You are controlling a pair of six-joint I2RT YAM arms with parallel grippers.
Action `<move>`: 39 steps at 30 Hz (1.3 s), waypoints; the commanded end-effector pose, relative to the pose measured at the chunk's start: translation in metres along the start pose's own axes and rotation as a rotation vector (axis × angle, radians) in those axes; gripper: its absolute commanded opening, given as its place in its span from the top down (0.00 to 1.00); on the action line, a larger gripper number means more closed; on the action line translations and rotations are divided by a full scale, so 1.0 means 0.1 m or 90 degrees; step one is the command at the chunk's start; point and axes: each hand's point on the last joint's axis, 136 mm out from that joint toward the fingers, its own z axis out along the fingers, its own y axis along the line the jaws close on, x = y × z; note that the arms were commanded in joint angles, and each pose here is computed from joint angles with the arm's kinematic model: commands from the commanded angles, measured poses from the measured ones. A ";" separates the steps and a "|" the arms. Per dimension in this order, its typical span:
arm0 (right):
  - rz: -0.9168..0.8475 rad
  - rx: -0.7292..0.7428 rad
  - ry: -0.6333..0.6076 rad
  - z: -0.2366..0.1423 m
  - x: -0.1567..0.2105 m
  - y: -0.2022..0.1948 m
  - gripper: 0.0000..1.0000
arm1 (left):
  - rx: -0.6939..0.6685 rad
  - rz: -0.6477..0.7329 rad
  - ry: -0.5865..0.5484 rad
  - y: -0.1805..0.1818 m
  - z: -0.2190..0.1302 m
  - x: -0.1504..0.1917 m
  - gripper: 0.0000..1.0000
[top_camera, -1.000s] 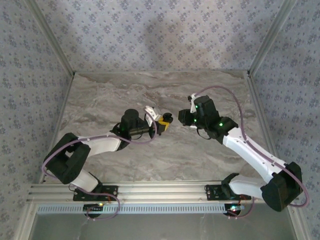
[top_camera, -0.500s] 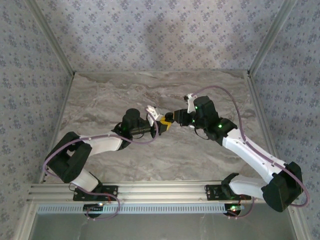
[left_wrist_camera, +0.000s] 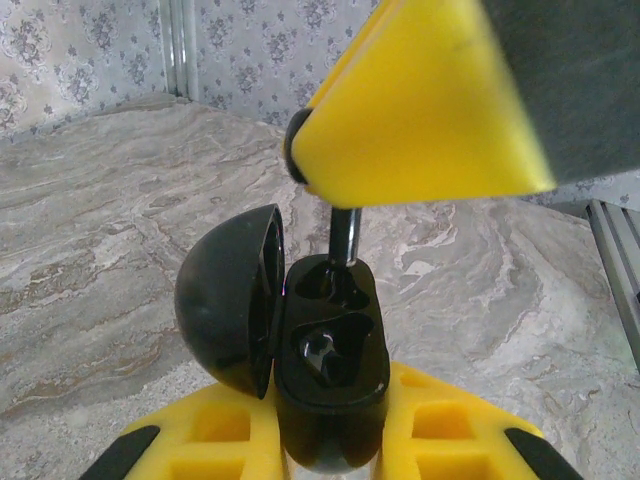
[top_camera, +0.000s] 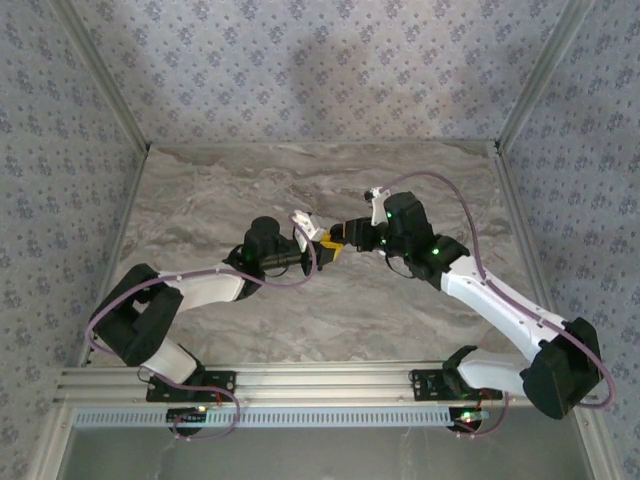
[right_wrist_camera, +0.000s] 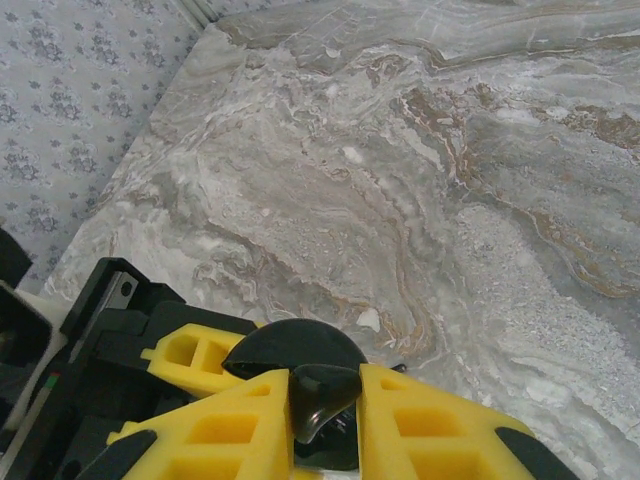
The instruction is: Insert the wireless bluetooth earbuds into the charging case
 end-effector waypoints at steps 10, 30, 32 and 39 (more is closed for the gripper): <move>-0.019 -0.002 0.018 0.07 0.09 0.01 0.79 | 0.021 0.039 -0.071 -0.14 -0.05 -0.47 0.92; -0.037 -0.057 0.068 0.16 0.21 0.21 0.76 | 0.008 0.046 -0.078 -0.13 -0.09 -0.54 0.92; -0.038 -0.064 0.068 0.16 0.21 0.24 0.76 | 0.006 0.046 -0.078 -0.12 -0.10 -0.54 0.92; -0.033 -0.058 0.067 0.15 0.20 0.24 0.73 | 0.006 0.047 -0.077 -0.13 -0.10 -0.54 0.92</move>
